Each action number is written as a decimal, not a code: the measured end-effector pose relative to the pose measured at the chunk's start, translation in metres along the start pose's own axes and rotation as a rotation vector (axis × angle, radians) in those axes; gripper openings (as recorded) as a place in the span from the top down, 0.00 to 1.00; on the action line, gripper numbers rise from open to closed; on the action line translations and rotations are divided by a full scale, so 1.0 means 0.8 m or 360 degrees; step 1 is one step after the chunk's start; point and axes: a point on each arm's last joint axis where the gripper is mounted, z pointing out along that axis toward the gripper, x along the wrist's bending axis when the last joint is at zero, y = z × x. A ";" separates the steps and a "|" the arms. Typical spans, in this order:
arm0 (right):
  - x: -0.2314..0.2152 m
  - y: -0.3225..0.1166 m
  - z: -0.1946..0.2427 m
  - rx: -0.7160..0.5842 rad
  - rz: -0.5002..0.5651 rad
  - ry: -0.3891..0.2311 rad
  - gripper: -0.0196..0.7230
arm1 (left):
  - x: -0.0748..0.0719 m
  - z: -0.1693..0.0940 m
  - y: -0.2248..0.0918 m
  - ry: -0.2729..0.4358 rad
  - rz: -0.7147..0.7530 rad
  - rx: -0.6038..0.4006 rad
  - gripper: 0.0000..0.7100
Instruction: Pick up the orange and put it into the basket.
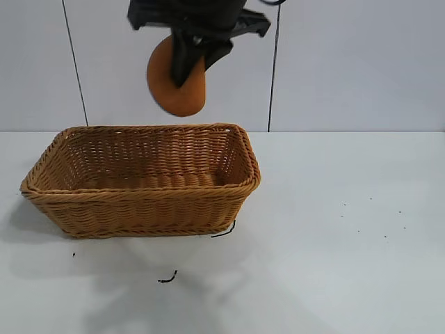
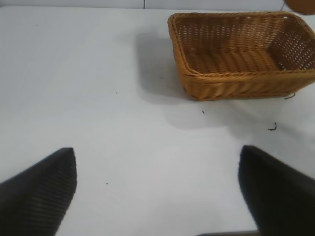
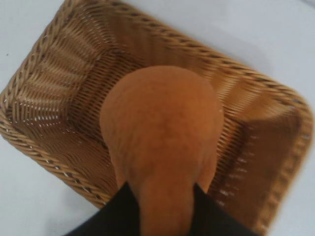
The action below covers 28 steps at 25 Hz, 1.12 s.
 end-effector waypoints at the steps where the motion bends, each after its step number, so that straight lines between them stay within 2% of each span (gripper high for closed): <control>1: -0.002 -0.004 0.012 0.0025 0.0003 -0.0004 0.85 | 0.000 0.000 0.000 0.0000 0.0000 0.0000 0.10; 3: -0.004 -0.009 0.027 0.0065 0.0007 -0.0009 0.80 | 0.000 0.000 0.000 0.0000 0.0000 0.0000 0.10; 4: -0.004 -0.010 0.030 0.0075 0.0009 -0.0009 0.73 | 0.000 0.000 0.000 0.0000 0.0000 -0.0002 0.10; 6: -0.004 -0.011 0.031 0.0078 0.0009 -0.0009 0.52 | 0.000 0.000 0.000 0.0000 0.0000 -0.0002 0.10; 8: -0.003 -0.007 0.024 0.0054 0.0009 -0.0004 0.28 | 0.000 0.000 0.000 0.0000 0.0000 -0.0002 0.10; 9: -0.002 -0.004 0.021 0.0050 0.0007 -0.0002 0.19 | 0.000 0.000 0.000 0.0000 0.0000 -0.0002 0.10; 11: 0.000 0.003 0.011 0.0050 0.0001 0.0003 0.11 | 0.000 0.000 0.000 0.0000 0.0000 -0.0002 0.10; 15: 0.003 0.019 -0.013 0.0038 -0.0031 -0.0009 0.08 | 0.000 0.000 0.000 0.0000 0.0000 -0.0002 0.10; 17: 0.001 0.042 -0.049 -0.0035 -0.0043 -0.0066 0.08 | 0.000 0.000 0.000 0.0000 0.0000 0.0000 0.10; 20: -0.010 0.053 -0.069 -0.0071 -0.0009 -0.0120 0.08 | 0.000 0.000 0.000 0.0000 0.0000 0.0000 0.10; 22: -0.050 0.067 -0.098 -0.0136 0.0087 -0.0229 0.08 | 0.000 0.000 0.000 0.0000 0.0000 0.0000 0.10; 28: -0.166 0.061 -0.123 -0.0127 0.0349 -0.0397 0.08 | 0.000 0.000 0.000 0.0000 0.0000 0.0000 0.10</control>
